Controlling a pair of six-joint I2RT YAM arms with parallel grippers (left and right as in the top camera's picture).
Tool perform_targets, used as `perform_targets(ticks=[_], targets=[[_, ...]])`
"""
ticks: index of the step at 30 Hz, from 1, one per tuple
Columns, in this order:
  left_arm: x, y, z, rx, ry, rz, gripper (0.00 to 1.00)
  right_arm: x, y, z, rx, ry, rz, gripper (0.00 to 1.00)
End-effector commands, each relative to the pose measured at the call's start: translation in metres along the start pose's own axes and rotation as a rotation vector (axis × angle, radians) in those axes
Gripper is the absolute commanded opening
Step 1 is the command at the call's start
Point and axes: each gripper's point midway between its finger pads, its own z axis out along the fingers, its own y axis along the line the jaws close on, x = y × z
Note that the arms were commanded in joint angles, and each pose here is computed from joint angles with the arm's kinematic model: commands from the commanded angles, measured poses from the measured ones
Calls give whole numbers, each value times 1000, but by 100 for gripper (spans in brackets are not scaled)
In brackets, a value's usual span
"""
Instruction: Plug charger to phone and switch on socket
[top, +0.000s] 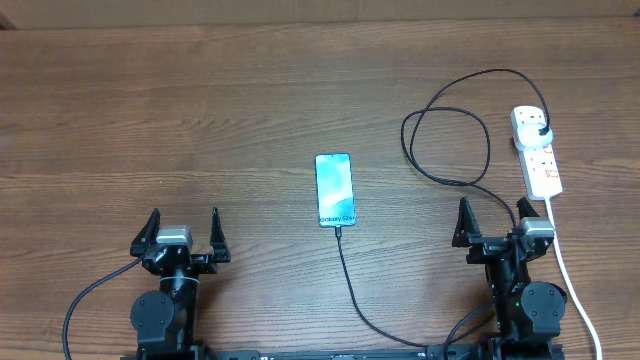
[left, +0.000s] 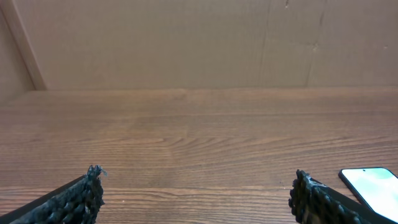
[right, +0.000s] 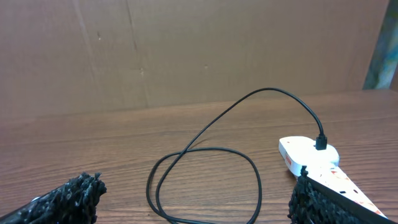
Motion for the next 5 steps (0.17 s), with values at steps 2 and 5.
perform_targets(ticks=[2,5], targets=[[2,3,0,-14,2,-3,99,1,-1,0,1,-7,-8,100],[2,3,0,-13,2,-3,100,1,-1,0,1,-7,-8,100]])
